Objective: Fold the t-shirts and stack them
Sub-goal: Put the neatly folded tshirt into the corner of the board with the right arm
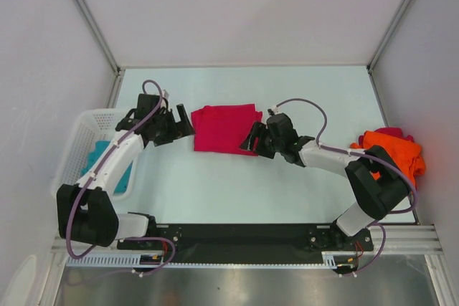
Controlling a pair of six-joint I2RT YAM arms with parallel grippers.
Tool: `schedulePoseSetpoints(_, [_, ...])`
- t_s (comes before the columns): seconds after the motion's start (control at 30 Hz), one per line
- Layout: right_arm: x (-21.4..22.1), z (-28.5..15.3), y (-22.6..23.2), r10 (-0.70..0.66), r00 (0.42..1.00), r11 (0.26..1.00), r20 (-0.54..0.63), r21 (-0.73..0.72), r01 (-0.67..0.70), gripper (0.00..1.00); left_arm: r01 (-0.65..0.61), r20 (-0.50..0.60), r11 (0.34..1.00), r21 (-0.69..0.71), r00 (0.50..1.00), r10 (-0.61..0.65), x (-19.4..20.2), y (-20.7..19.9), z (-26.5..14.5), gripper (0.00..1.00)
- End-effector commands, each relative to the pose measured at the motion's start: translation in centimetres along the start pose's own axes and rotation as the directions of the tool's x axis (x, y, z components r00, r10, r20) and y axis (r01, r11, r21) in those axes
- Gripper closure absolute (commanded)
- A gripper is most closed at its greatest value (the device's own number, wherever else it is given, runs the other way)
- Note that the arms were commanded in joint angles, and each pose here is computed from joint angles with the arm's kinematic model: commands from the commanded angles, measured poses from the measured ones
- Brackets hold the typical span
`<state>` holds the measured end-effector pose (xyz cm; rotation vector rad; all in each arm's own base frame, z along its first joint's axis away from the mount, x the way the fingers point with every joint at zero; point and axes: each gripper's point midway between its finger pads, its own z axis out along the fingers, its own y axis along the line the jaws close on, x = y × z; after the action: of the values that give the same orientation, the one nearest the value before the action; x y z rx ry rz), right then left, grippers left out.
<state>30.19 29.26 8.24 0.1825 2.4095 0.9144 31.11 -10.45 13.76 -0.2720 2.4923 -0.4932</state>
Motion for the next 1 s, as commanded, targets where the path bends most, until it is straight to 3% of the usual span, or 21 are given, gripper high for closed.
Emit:
schedulePoseSetpoints(0.0, [-1.5,-0.4,-0.1,-0.047,0.997,0.999,0.053,-0.009,0.048,0.29,0.001,0.035,1.000,-0.030,0.999,0.000,-1.6,0.1,0.2,0.01])
schedulePoseSetpoints(0.2, [-2.6,-0.8,-2.5,-0.047,0.996,0.997,0.078,0.063,0.043,0.28,0.002,0.008,0.999,-0.049,1.000,-0.002,-1.3,0.2,2.4,0.00])
schedulePoseSetpoints(0.43, [-4.3,-1.4,-4.4,-0.027,0.992,0.993,0.126,0.121,0.012,0.23,0.102,-0.032,0.995,-0.001,0.994,-0.102,-0.7,-0.9,6.3,0.00])
schedulePoseSetpoints(0.97, [-4.9,2.9,-6.7,0.039,0.998,0.992,0.043,0.114,-0.043,0.17,0.154,-0.064,0.986,-0.061,0.985,-0.158,-0.4,0.1,10.9,0.00])
